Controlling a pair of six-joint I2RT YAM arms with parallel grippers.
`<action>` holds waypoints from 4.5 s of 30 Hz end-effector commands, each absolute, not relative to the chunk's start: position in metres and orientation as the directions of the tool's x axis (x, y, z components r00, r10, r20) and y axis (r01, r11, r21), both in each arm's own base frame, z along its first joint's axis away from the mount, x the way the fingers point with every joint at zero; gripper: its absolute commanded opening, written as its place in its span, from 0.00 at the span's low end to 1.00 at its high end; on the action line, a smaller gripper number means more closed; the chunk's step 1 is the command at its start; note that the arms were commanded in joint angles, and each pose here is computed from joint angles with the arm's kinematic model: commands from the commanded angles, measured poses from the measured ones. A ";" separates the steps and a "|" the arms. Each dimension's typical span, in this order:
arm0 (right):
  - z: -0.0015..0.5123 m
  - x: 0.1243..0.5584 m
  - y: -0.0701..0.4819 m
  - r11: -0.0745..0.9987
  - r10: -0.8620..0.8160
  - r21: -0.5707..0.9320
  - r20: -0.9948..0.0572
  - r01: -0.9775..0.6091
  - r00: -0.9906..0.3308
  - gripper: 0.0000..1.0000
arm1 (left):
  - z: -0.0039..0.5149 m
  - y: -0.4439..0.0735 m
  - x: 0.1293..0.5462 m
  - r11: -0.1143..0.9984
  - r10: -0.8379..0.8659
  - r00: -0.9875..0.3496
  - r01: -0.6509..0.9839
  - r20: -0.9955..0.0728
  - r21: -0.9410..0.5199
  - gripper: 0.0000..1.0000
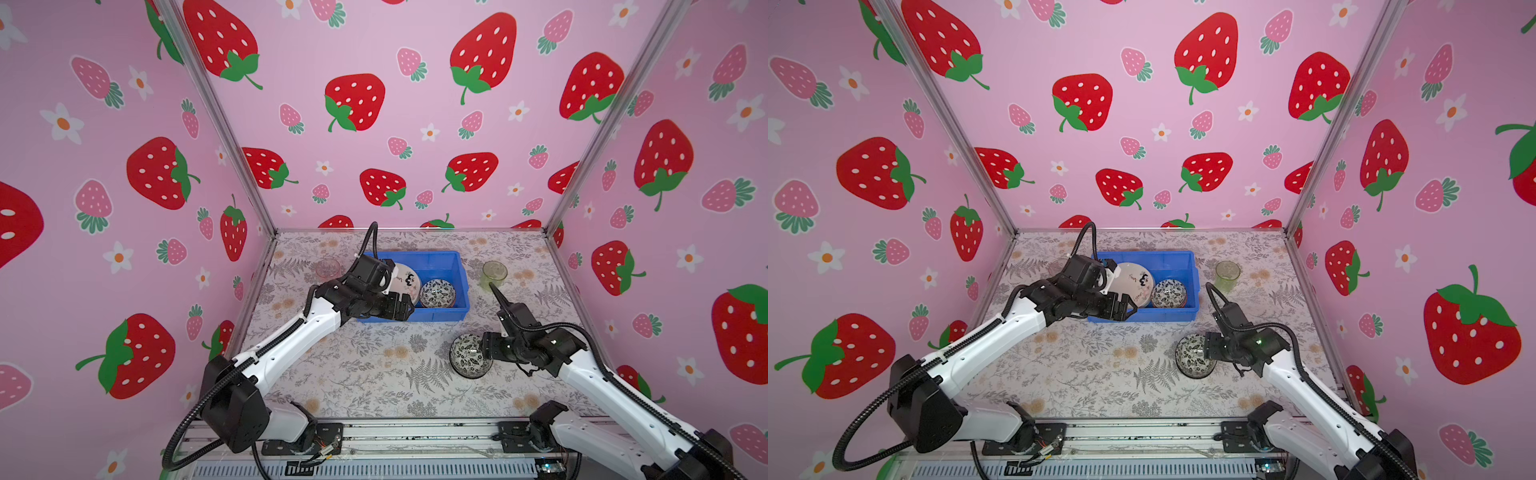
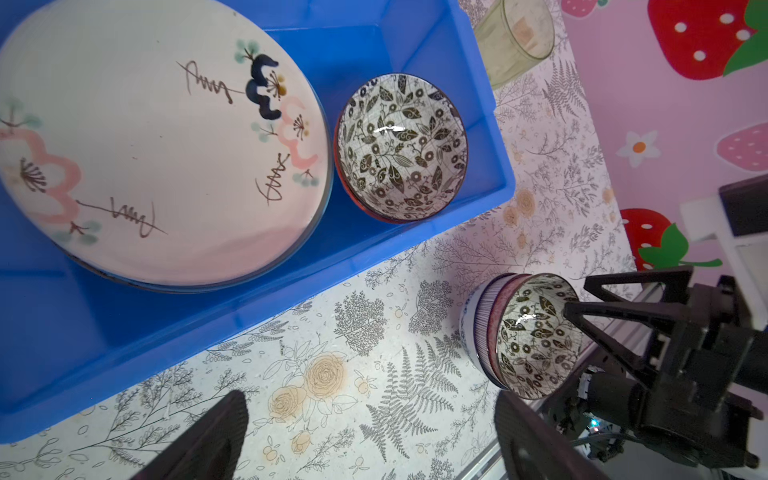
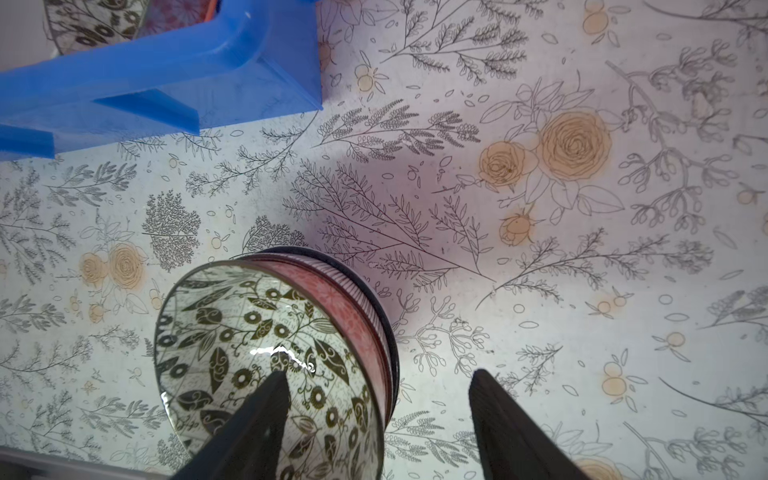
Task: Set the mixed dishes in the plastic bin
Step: 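Move the right gripper back to the bowl stack while the left hovers, then pinch the rim of the next green leaf bowl with the right gripper, then swing the left gripper to grip the same bowl rim beside the right gripper, then lift the green leaf bowl off the stack with both grippers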
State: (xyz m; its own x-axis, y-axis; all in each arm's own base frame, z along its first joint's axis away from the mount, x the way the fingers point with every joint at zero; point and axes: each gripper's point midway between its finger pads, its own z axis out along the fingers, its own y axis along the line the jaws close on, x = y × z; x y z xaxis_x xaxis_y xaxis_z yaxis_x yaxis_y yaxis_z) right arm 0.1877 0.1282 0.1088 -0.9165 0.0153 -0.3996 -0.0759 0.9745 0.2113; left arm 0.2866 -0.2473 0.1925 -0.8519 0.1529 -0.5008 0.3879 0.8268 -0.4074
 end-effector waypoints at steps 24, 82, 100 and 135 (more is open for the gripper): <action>0.096 0.179 0.139 0.978 0.067 0.207 -0.379 -0.014 -0.923 0.25 | 0.183 -0.255 0.285 0.828 0.182 -0.879 0.378 -0.440 -0.413 0.95; 0.164 0.210 0.180 0.953 -0.047 0.244 -0.472 -0.182 -0.881 0.00 | 0.167 -0.307 0.242 0.834 0.195 -0.915 0.344 -0.353 -0.432 0.96; 0.172 0.223 0.222 0.912 -0.135 0.272 -0.510 -0.308 -0.849 0.00 | 0.161 -0.316 0.229 0.885 0.153 -0.925 0.284 -0.347 -0.368 0.84; 0.170 0.222 0.229 0.901 -0.179 0.257 -0.515 -0.351 -0.838 0.00 | 0.146 -0.321 0.237 0.904 0.159 -0.931 0.272 -0.329 -0.330 0.20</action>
